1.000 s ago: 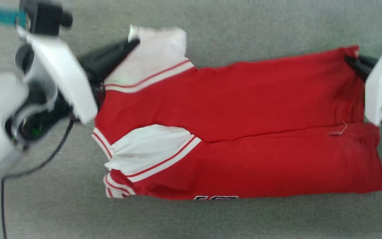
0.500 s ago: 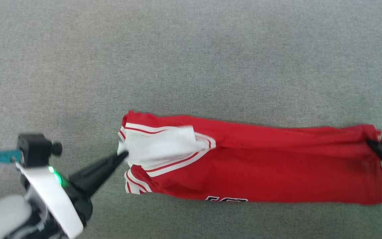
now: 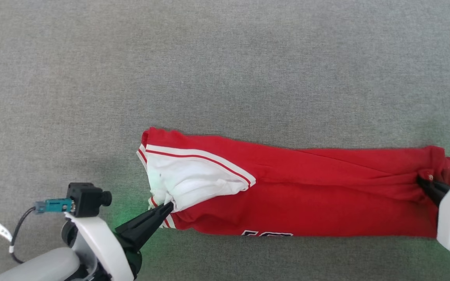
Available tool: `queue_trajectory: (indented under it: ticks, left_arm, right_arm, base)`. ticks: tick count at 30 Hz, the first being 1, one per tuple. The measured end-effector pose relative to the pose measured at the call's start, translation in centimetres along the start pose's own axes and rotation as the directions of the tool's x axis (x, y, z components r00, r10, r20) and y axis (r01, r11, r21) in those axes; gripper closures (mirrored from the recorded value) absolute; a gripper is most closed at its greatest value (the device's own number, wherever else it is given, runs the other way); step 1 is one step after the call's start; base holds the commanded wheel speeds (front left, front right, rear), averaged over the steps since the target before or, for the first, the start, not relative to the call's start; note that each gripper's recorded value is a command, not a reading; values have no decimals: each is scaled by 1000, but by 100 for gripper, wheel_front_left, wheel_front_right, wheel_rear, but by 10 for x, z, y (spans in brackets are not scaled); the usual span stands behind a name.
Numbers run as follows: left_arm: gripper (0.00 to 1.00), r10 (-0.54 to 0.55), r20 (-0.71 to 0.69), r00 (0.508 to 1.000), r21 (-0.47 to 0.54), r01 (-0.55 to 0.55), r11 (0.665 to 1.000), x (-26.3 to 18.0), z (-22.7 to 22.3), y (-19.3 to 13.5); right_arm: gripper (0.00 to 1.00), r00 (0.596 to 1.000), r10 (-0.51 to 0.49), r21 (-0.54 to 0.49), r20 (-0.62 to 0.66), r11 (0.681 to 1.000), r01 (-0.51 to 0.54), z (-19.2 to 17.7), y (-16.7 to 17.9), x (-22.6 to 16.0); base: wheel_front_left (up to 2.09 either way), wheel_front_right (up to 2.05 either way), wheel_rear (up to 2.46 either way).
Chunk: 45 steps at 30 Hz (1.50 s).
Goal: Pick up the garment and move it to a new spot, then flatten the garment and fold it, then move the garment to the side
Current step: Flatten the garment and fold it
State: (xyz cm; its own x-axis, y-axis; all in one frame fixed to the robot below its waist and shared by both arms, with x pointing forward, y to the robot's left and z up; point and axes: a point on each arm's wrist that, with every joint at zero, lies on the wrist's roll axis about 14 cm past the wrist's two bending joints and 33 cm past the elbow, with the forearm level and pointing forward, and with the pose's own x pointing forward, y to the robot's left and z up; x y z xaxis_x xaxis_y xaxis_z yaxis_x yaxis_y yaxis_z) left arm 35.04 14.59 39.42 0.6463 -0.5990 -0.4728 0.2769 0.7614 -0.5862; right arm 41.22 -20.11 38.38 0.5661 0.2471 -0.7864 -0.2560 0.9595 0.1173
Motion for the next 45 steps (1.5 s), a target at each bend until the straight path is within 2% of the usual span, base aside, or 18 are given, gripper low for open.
queue_trajectory:
  ticks: [3,4,5,6,7,8,10,13,20,24,27,34,36,38,39,40,45]
  left_arm:
    - [100,2,5,1000,25,-2,1000,6,3,2]
    - [100,0,12,1000,33,0,999,6,4,1]
    - [88,-2,21,1000,32,2,999,7,6,0]
    - [61,-1,34,999,32,0,999,8,9,0]
    - [51,4,53,999,32,-6,999,7,14,1]
    - [22,10,72,997,26,-12,1000,6,19,2]
    - [0,28,138,990,0,-29,1000,3,32,4]
    - [0,62,224,973,-59,-50,997,-5,40,5]
    - [0,199,375,905,-103,-172,980,-26,39,24]
    - [0,260,438,860,-49,-267,963,-41,40,34]
    - [0,276,485,830,35,-333,942,-50,45,34]
    - [0,287,580,762,202,-476,856,-67,60,29]
    - [0,274,596,755,233,-489,841,-66,63,22]
    - [0,266,613,744,244,-499,832,-66,67,17]
    - [0,261,619,740,252,-503,827,-66,69,15]
    - [0,261,629,732,253,-510,822,-68,72,15]
    - [0,255,657,709,238,-516,822,-68,82,13]
  right_arm:
    - [100,1000,5,-7,16,1000,-4,4,2,3]
    - [54,1000,1,-7,25,1000,-1,6,1,2]
    - [54,1000,-3,-5,30,1000,4,7,-1,2]
    - [0,999,-10,4,39,1000,10,9,-3,0]
    - [0,999,-13,17,48,1000,12,11,-5,-3]
    - [0,998,-14,32,55,999,12,13,-7,-5]
    - [0,998,-21,46,61,999,18,14,-10,-11]
    - [0,998,-49,60,40,997,46,11,-20,-17]
    - [0,997,-31,117,-64,992,38,-10,-19,-9]
    - [0,995,-15,122,-99,992,27,-13,-15,-4]
    - [0,993,-4,124,-119,992,19,-14,-13,0]
    - [0,988,9,122,-157,993,10,-16,-9,6]
    - [0,986,13,123,-168,992,8,-18,-8,8]
    - [55,985,16,122,-173,993,6,-18,-6,10]
    - [93,985,18,121,-174,993,4,-17,-6,10]
    - [100,985,19,120,-173,993,2,-17,-5,11]
    - [100,990,23,137,-138,991,-4,-11,-4,12]
  base:
    - [0,0,0]
    - [0,0,0]
    - [0,0,0]
    - [0,0,0]
    - [0,0,0]
    - [0,0,0]
    - [0,0,0]
    - [0,0,0]
    - [0,0,0]
    - [0,0,0]
    - [0,0,0]
    - [0,0,0]
    - [0,0,0]
    - [0,0,0]
    - [0,0,0]
    - [0,0,0]
    - [0,0,0]
